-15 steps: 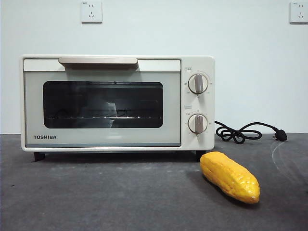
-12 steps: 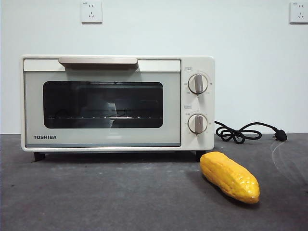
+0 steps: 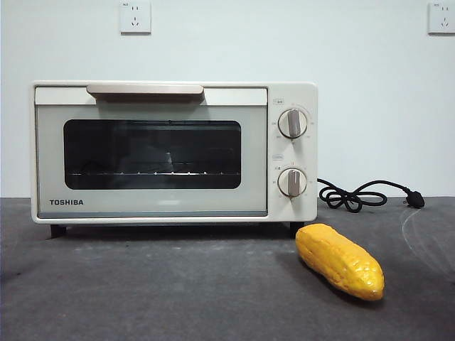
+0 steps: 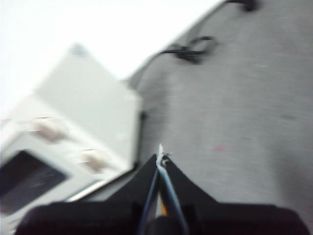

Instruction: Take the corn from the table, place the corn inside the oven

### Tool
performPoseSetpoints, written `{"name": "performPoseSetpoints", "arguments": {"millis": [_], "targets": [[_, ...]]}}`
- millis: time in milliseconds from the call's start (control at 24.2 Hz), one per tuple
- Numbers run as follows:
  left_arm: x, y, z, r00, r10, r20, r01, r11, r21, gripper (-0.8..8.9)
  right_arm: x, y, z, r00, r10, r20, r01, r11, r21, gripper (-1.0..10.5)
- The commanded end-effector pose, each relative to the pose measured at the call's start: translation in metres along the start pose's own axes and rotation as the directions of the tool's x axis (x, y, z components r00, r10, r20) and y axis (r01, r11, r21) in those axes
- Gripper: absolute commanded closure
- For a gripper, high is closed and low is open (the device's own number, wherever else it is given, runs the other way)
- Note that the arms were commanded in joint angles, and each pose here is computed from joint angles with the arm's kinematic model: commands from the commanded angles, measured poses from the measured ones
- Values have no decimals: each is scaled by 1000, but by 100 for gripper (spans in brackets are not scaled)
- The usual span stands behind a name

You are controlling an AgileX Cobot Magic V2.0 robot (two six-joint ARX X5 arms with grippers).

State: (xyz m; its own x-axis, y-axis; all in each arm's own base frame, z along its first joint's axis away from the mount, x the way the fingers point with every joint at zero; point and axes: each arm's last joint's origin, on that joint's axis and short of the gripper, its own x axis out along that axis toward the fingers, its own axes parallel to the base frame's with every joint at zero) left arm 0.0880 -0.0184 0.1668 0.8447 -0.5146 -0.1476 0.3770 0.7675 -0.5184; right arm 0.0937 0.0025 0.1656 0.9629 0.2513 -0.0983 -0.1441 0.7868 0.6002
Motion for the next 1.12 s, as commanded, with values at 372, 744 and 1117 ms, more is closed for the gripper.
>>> {"name": "performPoseSetpoints", "arguments": {"millis": [372,744,1117], "targets": [[-1,-23,33,983,-178,-34,176,983,-47,819,-18,47,44,924,376,78,-367,924,-102,946],[12,-51,99,971,-95,-218,119,988,100,819,-18,78,82,916,377,-136,-396,902,-169,946],[43,-74,152,869,-67,-490,147,981,126,819,-2,96,116,903,246,-351,-338,912,-231,848]]}}
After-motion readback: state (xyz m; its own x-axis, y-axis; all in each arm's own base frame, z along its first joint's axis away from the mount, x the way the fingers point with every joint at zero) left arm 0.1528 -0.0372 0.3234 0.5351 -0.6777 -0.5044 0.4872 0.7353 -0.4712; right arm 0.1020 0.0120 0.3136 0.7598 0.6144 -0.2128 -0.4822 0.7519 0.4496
